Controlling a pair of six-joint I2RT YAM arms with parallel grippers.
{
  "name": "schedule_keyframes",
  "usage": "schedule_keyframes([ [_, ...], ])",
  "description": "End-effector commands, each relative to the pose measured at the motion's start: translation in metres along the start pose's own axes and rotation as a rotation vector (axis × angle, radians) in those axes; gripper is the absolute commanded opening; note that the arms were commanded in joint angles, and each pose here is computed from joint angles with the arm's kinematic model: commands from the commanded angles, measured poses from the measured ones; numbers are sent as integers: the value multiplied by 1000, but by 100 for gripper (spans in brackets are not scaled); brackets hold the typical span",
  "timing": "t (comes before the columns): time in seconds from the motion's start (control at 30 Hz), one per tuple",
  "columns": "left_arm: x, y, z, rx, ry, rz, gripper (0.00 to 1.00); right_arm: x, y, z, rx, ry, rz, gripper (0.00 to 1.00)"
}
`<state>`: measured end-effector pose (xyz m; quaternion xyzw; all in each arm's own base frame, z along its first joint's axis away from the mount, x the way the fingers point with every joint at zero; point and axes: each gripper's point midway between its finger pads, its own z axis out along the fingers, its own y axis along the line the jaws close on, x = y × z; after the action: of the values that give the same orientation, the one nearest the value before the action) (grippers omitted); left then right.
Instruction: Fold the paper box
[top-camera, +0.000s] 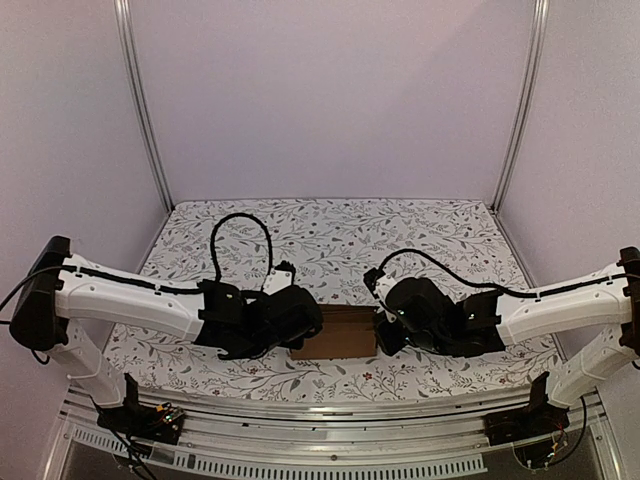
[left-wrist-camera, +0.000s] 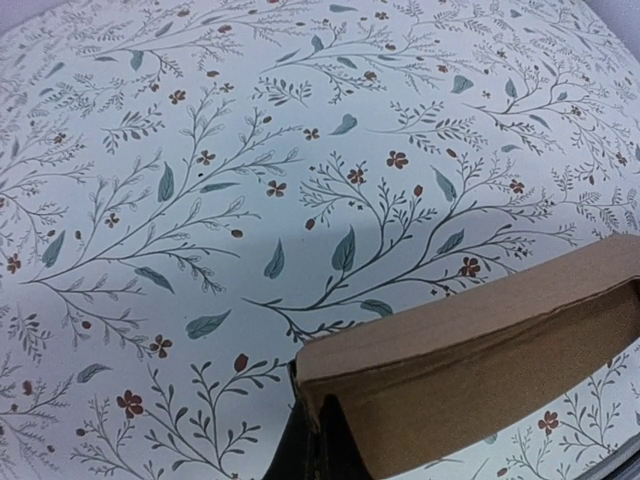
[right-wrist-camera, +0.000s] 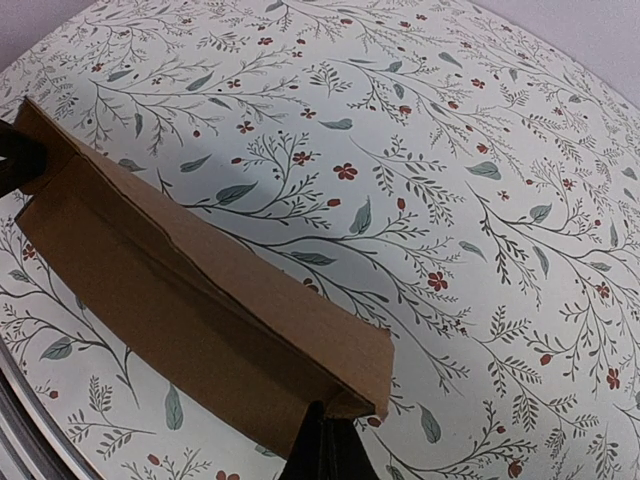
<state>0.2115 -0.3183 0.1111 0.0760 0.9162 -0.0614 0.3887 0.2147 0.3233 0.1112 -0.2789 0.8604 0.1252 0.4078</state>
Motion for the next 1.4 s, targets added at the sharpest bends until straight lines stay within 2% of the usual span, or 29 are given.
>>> schedule_keyframes([
  [0.0,14,-56,-17,207,72,8,0,24,23,4,-94,70,-39,0],
  [0.6,7,-64,-20,233,58,0,0,23,26,5,-104,73,-37,0],
  [1.03,30,-22,-12,135,72,-11,0,23,26,5,-104,73,-31,0],
  [1.37,38,-14,-11,122,86,-21,0,22,27,5,-103,77,-33,0],
])
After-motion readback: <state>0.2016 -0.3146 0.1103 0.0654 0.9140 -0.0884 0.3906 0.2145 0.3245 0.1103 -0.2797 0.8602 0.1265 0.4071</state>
